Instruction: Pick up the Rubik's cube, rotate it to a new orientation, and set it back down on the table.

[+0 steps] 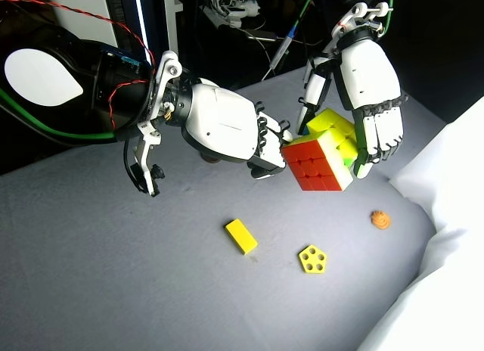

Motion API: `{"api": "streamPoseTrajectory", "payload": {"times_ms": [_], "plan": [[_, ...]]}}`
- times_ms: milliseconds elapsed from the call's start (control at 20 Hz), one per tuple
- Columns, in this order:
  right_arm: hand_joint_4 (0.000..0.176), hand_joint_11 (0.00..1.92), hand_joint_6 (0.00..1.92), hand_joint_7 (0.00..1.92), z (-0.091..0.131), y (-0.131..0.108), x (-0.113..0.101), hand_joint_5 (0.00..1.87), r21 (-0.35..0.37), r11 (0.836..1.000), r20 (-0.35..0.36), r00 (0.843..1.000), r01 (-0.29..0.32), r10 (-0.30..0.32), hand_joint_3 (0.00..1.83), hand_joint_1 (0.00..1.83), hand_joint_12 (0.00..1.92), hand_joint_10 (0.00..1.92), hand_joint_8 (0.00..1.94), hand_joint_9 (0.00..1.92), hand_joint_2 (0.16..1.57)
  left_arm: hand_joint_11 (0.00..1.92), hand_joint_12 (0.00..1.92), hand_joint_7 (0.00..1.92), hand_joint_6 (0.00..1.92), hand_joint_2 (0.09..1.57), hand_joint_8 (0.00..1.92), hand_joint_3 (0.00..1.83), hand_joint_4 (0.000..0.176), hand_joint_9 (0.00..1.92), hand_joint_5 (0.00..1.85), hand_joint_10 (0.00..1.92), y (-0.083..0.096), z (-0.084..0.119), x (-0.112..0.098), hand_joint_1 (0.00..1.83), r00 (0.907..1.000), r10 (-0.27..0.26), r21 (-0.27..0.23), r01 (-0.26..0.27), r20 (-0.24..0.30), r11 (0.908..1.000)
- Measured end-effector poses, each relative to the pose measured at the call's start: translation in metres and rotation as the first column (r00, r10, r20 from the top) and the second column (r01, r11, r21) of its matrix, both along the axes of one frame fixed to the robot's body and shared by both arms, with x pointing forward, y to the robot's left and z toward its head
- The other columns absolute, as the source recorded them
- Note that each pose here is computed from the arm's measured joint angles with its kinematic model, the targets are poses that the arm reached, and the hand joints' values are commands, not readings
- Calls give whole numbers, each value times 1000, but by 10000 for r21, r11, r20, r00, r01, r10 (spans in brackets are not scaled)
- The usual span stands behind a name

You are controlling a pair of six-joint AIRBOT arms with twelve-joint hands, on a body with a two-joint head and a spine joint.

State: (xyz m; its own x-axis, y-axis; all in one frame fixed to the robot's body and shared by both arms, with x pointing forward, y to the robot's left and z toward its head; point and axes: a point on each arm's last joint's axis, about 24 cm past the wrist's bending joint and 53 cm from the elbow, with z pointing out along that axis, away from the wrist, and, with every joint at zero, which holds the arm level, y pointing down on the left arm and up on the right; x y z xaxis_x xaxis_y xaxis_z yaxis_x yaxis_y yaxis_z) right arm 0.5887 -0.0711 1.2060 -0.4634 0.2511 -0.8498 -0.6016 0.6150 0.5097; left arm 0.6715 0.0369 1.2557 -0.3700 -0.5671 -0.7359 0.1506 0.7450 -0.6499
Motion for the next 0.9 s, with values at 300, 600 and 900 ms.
{"api": "streamPoseTrajectory", "payload": {"times_ms": [300, 600, 900], "plan": [[0, 205, 10, 302, 0, 1, 0, 150, 13, 10000, -8, 10000, -11, 11, 2, 15, 1921, 1921, 1574, 300, 1282, 166, 1921, 415, 1553, 1389, 1895, 0, 0, 250, 617, 1921, 0, 1, 0, 1070, 10000, 20, 3, -20, 20, 10000], [0, 208, 4, 292, -3, 5, -1, 127, -24, 10000, -67, 10000, -73, 73, 2, 0, 1921, 1921, 1557, 298, 1282, 154, 1921, 441, 1612, 1394, 1862, 1, 0, 259, 577, 1921, 2, 1, 1, 1045, 10000, 66, 38, -66, 24, 10000], [0, 205, 14, 316, -12, 9, 1, 160, -211, 9997, -292, 9995, -95, 89, 1, 4, 1921, 1921, 1520, 315, 1281, 205, 1921, 417, 1603, 1396, 1875, 0, 0, 261, 594, 1921, -1, 2, 0, 1052, 10000, -44, -81, 44, -4, 10000]]}}
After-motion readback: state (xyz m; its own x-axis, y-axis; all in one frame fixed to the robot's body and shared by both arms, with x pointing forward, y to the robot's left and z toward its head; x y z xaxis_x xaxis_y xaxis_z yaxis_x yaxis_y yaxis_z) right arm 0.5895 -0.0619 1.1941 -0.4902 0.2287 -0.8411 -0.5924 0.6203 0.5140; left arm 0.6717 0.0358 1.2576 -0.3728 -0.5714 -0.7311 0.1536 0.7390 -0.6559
